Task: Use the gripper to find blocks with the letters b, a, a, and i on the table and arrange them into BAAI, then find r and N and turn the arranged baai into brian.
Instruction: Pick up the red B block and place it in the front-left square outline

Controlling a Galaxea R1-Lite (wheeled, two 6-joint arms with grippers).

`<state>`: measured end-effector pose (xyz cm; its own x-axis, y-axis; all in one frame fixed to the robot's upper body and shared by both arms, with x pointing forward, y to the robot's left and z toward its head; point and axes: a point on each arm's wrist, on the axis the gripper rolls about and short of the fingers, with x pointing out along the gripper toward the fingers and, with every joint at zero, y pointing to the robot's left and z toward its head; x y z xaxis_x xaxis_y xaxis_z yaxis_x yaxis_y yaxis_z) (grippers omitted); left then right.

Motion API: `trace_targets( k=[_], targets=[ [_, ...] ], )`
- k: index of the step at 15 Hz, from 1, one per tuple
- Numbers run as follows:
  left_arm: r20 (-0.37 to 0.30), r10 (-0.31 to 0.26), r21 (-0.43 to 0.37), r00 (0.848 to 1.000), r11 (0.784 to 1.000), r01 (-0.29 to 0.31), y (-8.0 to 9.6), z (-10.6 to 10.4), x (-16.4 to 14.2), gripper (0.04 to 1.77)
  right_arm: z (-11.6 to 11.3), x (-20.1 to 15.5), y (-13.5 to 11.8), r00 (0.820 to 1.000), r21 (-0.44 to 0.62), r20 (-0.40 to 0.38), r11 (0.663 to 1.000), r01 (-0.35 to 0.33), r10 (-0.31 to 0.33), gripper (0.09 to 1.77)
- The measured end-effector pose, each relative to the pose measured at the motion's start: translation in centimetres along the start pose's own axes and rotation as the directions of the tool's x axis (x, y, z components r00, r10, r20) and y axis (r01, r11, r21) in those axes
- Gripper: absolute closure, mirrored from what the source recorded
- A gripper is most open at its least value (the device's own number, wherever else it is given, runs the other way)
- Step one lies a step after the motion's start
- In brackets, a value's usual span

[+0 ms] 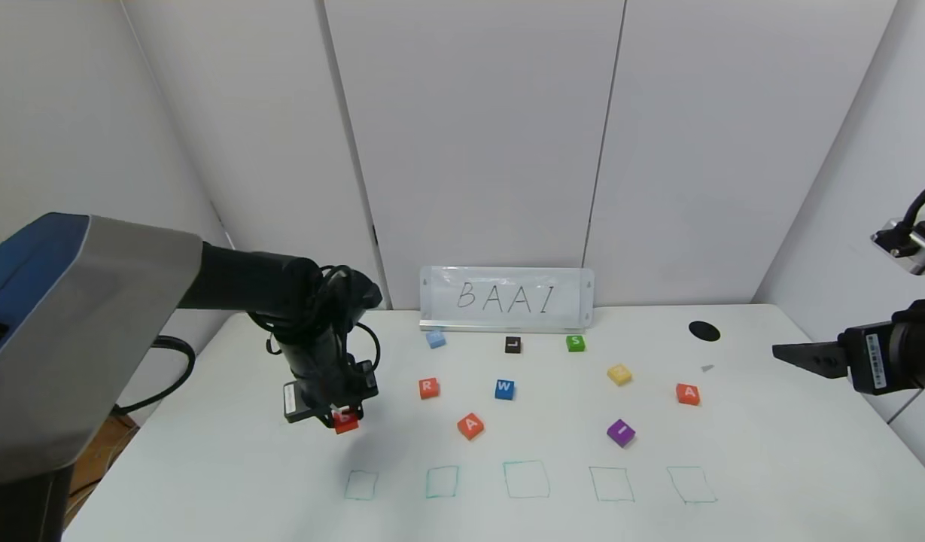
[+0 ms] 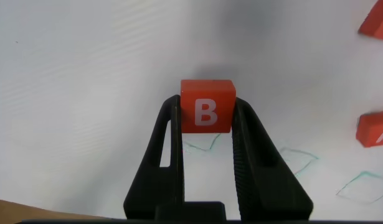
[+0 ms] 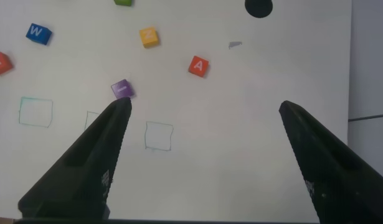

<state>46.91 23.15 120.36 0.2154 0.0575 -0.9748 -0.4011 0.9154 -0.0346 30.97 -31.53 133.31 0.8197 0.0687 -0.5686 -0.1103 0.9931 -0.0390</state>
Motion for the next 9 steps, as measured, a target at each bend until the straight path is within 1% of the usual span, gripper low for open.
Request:
trace_targets(
  k=[2,4,6,8,9],
  targets=[
    [0.025,-0.035,0.101,0.999,0.994,0.033,-0.3,-1.4,-0.6,1.3,-0.1,0.0,0.1,1.0,-0.003,0.0,1.0,-0.001,0.001,0.15],
    [0.049,-0.065,0.184,0.997,0.981,0.055,-0.7,-2.5,-0.9,1.3,-0.1,-0.1,0.1,1.0,-0.004,0.001,1.0,-0.002,0.002,0.15],
    [0.062,-0.082,0.24,0.995,0.969,0.065,-0.8,-3.2,-0.7,1.3,-0.1,-0.2,0.1,1.0,-0.004,0.003,1.0,-0.002,0.002,0.15],
    [0.068,-0.089,0.314,0.994,0.947,0.063,-0.6,-3.8,-0.1,1.3,-0.1,-0.2,0.1,1.0,-0.004,0.004,1.0,-0.002,0.002,0.15],
    [0.069,-0.091,0.337,0.993,0.939,0.063,-0.4,-4.2,0.2,1.3,-0.1,-0.2,0.1,1.0,-0.004,0.004,1.0,-0.002,0.002,0.15]
  ],
)
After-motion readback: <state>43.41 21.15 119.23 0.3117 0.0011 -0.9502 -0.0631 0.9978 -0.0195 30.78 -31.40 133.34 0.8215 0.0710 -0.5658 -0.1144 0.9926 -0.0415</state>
